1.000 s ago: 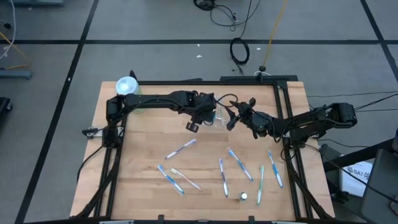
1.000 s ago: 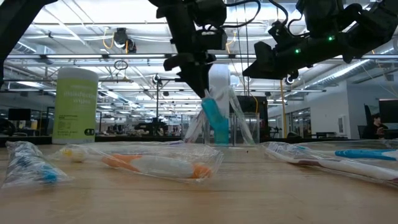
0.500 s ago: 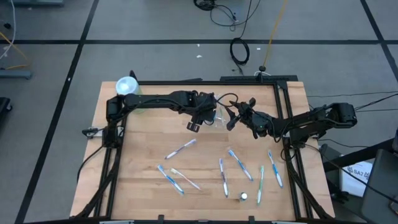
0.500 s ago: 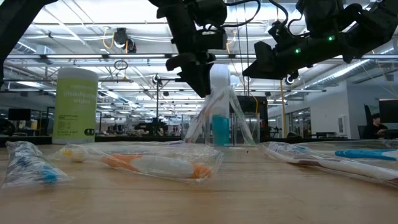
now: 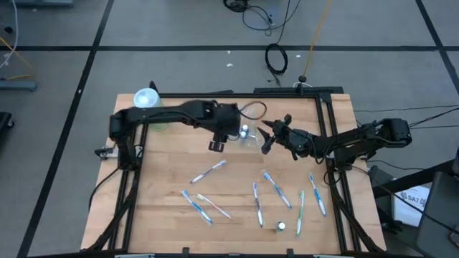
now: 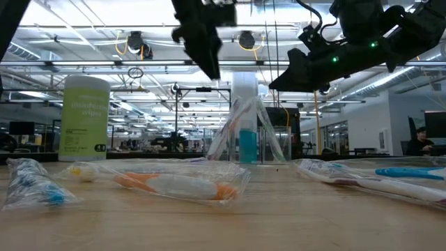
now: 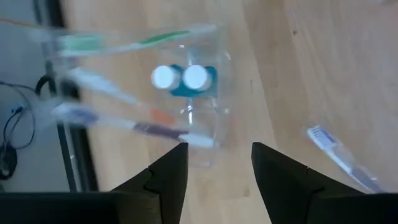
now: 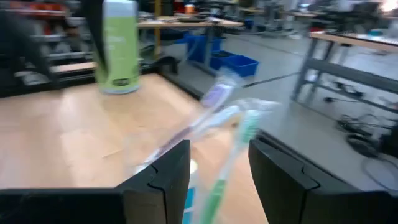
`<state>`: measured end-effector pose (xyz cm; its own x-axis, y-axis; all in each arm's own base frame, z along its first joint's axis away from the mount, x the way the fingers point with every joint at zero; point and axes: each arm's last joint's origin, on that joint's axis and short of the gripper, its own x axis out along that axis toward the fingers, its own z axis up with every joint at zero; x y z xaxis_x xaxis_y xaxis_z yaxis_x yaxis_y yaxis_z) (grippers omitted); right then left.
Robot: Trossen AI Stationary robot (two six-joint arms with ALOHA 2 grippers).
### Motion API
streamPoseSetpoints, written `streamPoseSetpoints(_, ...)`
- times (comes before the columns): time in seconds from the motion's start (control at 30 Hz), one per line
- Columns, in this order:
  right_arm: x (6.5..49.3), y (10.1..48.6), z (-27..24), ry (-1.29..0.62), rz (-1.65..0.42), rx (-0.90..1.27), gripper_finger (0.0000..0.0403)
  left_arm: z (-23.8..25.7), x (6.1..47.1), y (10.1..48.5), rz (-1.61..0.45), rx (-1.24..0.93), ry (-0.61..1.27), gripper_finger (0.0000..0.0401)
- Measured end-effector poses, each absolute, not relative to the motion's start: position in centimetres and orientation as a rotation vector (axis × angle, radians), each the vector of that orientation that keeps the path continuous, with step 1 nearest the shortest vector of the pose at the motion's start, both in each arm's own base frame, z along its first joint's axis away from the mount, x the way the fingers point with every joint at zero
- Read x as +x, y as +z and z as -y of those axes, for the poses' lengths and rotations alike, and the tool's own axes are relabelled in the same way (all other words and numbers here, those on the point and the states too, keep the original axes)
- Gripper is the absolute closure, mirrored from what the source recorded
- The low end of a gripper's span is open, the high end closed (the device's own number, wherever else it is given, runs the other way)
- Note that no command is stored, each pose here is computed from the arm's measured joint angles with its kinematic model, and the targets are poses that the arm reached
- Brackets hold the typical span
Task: Pick & Place toothbrushing station
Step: Put the middle blue toothbrush into the transparent organizer
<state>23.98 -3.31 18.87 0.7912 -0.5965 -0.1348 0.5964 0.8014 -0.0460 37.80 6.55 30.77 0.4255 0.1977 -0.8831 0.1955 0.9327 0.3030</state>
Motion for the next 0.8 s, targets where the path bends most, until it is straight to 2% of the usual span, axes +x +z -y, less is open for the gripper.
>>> streamPoseSetpoints(0.13,24.2,18.9,3.0,-0.524,-0.145,0.014,0.0248,-6.7,35.1,34.6,-1.041,0.309,0.058,0.0217)
streamPoseSetpoints(0.37,24.4,18.6,2.3,-0.278,-0.160,0.122,0.0248,-6.3,31.1,38.1,-0.895,0.160,-0.056,0.0217)
streamPoseSetpoints(0.5,24.4,18.2,1.7,-0.133,-0.217,0.198,0.0248,-5.8,29.6,36.9,-0.879,0.176,-0.088,0.0217)
streamPoseSetpoints(0.8,24.2,17.5,-1.8,0.002,-0.303,0.186,0.0248,-5.3,27.9,29.6,-0.743,0.090,-0.020,0.0217)
